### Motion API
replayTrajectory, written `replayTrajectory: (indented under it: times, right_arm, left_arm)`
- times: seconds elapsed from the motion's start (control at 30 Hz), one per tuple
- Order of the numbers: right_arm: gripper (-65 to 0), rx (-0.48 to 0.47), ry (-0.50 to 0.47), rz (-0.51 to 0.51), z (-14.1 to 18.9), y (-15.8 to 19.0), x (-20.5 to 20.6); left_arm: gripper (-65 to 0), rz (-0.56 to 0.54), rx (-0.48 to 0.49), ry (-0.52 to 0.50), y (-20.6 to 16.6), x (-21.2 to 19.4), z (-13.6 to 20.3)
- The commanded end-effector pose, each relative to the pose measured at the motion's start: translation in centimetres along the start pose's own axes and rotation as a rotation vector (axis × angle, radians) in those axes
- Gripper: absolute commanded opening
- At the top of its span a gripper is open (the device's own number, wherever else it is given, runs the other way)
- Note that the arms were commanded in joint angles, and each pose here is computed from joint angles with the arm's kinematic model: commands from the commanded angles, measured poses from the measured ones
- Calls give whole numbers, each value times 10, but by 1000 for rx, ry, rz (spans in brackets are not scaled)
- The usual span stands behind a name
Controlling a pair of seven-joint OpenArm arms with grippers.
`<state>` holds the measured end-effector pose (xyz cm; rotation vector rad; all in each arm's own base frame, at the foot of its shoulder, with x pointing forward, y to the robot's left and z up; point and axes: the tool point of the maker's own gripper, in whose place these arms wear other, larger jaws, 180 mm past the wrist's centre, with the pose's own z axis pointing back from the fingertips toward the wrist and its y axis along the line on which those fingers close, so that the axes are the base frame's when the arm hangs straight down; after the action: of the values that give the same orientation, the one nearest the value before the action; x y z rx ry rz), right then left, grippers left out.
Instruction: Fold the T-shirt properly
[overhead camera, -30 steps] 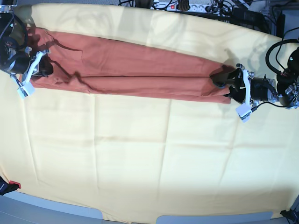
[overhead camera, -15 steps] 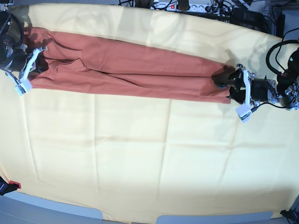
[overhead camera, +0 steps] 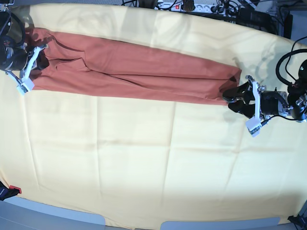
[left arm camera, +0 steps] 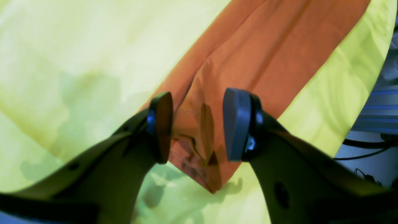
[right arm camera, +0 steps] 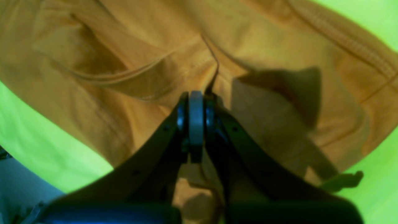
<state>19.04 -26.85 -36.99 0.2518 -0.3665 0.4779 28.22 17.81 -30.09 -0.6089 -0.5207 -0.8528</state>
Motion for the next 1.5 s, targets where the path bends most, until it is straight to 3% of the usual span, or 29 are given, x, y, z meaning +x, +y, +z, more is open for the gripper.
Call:
replayTrajectory:
  times: [0.0, 0.07, 0.2, 0.27, 0.53, 0.6, 0.7, 0.83, 1.0, 1.17, 1.23, 1.37, 1.47]
  right_arm:
    - [-650, -14, -16, 51, 8, -6, 8]
    - [-637, -16, -20, 53, 9, -7, 9]
    - [-320, -75, 38, 74, 14, -21, 5]
    - [-238, -67, 29, 65, 19, -21, 9]
    - [-256, -15, -295, 55, 71, -10, 72]
    - [-366, 16, -369, 35, 82, -6, 81]
    - [-650, 44, -369, 10, 75, 1, 75]
    - [-650, 29, -350, -49, 54, 6, 57]
    - [-650, -80, -341, -84, 37, -4, 46]
    - [-650, -128, -379, -106, 27, -3, 40]
    - [-650, -156, -342, -96, 20, -4, 34]
    - [-650, -112, -316, -96, 1, 6, 29]
    - [-650, -126, -234, -81, -16, 5, 13]
  left_arm:
    - [-364, -25, 23, -33, 6, 13, 12]
    - [-364, -27, 26, -29, 6, 12, 12]
    - [-364, -44, 44, -11, 9, 9, 13]
    - [-364, -43, 45, -10, 10, 9, 13]
    - [-364, -63, 109, -66, 23, 28, 33]
    - [-364, -72, 141, -101, 30, 39, 44]
    - [-364, -84, 186, -151, 38, 53, 60]
    - [-364, -17, 254, -206, 49, 51, 73]
    - [-364, 102, 289, -243, 53, 29, 72]
    - [-364, 201, 320, -293, 52, 5, 76]
    - [-364, 242, 334, -311, 53, -4, 77]
    - [-364, 291, 322, -313, 46, -20, 69]
    - [-364, 307, 351, -273, 47, -37, 59]
